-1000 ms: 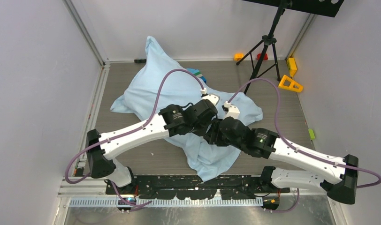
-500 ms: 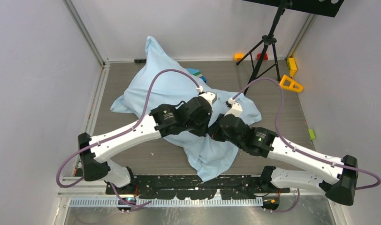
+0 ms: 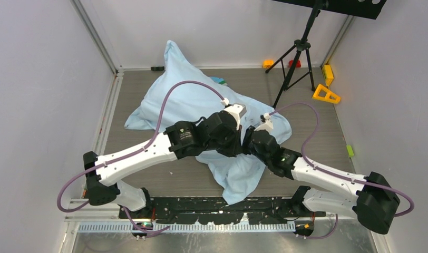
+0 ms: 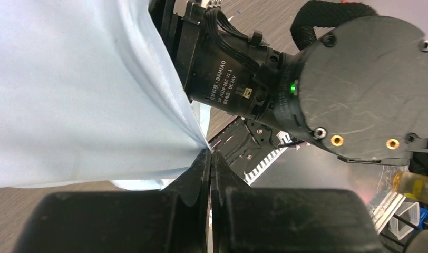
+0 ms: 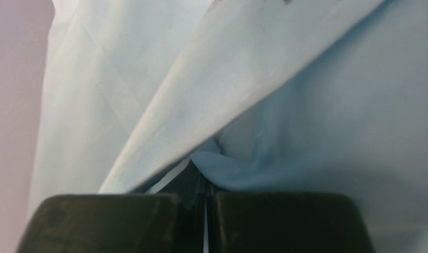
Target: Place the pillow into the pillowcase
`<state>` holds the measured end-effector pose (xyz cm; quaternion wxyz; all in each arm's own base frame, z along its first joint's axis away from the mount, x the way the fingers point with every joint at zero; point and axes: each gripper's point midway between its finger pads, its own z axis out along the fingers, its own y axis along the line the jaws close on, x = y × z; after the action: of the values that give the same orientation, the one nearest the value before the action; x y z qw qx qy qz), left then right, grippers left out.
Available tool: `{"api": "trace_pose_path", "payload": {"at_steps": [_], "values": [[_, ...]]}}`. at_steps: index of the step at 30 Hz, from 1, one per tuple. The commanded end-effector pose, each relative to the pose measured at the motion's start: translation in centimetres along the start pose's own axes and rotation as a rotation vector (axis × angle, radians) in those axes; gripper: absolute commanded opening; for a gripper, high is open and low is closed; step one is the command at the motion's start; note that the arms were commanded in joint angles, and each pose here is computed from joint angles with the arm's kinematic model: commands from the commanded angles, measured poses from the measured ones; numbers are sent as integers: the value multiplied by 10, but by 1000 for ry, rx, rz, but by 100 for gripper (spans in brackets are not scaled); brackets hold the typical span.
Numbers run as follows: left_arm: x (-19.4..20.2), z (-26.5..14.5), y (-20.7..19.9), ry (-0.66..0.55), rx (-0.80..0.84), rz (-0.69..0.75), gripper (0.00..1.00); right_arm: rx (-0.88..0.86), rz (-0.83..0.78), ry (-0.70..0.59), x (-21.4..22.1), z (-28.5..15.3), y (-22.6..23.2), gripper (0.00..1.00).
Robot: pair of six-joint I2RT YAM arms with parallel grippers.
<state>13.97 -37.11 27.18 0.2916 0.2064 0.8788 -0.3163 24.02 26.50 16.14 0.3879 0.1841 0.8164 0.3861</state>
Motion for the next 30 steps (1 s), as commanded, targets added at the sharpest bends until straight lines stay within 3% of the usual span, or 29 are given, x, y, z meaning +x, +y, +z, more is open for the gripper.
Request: {"api": "trace_pose_path", "payload": {"at_steps": [1,5,10,18,21,30], "values": [[-6,9,-36,-26,144,-59,0,-160,79,-90,-26,-13,39,6],[-7,19,-32,-33,134,-77,0,-134,35,-108,-34,-34,34,35],[-18,23,-24,-76,126,-101,0,-78,-22,-100,-36,-52,20,47],[-15,35,-18,-62,151,-146,0,33,-47,-116,-44,-69,-3,49],[-16,32,-24,-101,227,-160,0,60,-41,-126,-43,-67,-13,41],[-19,24,-12,-140,248,-201,0,17,-26,-204,-65,-84,0,34]]}}
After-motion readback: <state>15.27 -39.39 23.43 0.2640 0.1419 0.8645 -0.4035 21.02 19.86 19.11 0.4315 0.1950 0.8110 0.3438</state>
